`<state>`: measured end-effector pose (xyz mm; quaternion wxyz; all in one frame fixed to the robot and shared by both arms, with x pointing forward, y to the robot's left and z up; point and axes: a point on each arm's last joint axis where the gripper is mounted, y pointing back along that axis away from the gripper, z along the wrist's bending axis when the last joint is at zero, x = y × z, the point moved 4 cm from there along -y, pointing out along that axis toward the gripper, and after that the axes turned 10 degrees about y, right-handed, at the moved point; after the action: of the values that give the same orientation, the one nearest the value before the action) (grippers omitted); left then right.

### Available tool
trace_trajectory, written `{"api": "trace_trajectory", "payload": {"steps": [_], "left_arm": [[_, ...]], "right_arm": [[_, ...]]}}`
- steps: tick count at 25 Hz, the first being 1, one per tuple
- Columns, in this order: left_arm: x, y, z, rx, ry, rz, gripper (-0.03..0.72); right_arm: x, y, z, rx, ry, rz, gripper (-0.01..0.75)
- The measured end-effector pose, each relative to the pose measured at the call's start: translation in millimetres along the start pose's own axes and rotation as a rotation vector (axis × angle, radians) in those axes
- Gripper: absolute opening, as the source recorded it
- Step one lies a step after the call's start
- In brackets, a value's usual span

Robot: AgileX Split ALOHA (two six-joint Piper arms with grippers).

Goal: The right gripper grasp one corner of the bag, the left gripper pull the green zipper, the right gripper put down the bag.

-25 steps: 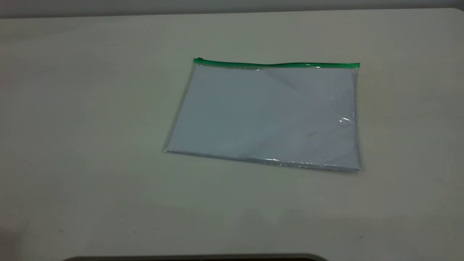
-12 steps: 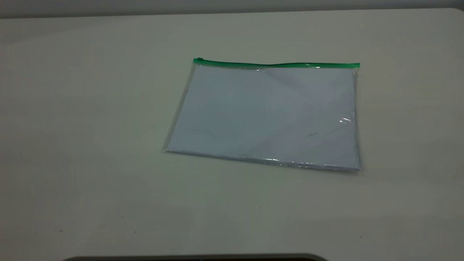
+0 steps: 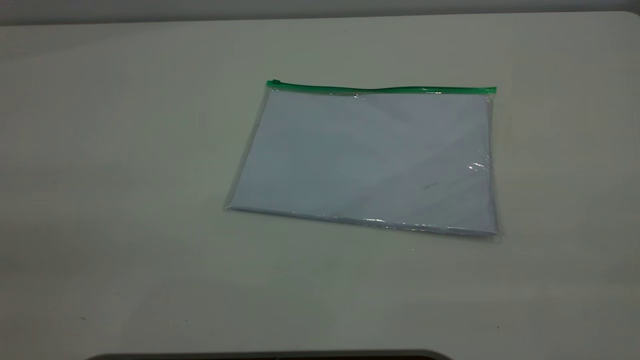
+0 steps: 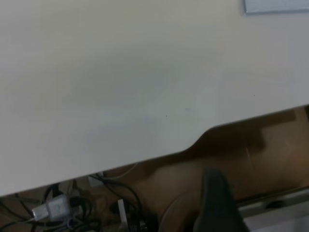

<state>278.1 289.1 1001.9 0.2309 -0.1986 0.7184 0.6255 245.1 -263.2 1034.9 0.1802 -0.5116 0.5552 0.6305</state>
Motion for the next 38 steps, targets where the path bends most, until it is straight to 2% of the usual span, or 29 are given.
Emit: {"api": "trace_trajectory", "payload": {"steps": [10,27,34,38], "left_arm": [[-0.4,-2.5,0.1,0.001,0.0,-0.007,0.519],[0.0,-1.8,0.2,0.001,0.001,-0.014,0.519],[6.2,8.4,5.2,-0.09,0.13,-0.145,0.519],[12.4,15.4,4.7,-0.102,0.135,-0.233,0.519]], "right_arm": [[7.0,-5.0,-16.6,0.12,0.041,0.038,0.551],[10.0,-14.7,-19.3,0.129,0.037,0.03,0.551],[9.9,-14.7,-19.4,0.129,0.037,0.03,0.546],[9.8,-14.7,-19.4,0.13,0.037,0.029,0.531]]}}
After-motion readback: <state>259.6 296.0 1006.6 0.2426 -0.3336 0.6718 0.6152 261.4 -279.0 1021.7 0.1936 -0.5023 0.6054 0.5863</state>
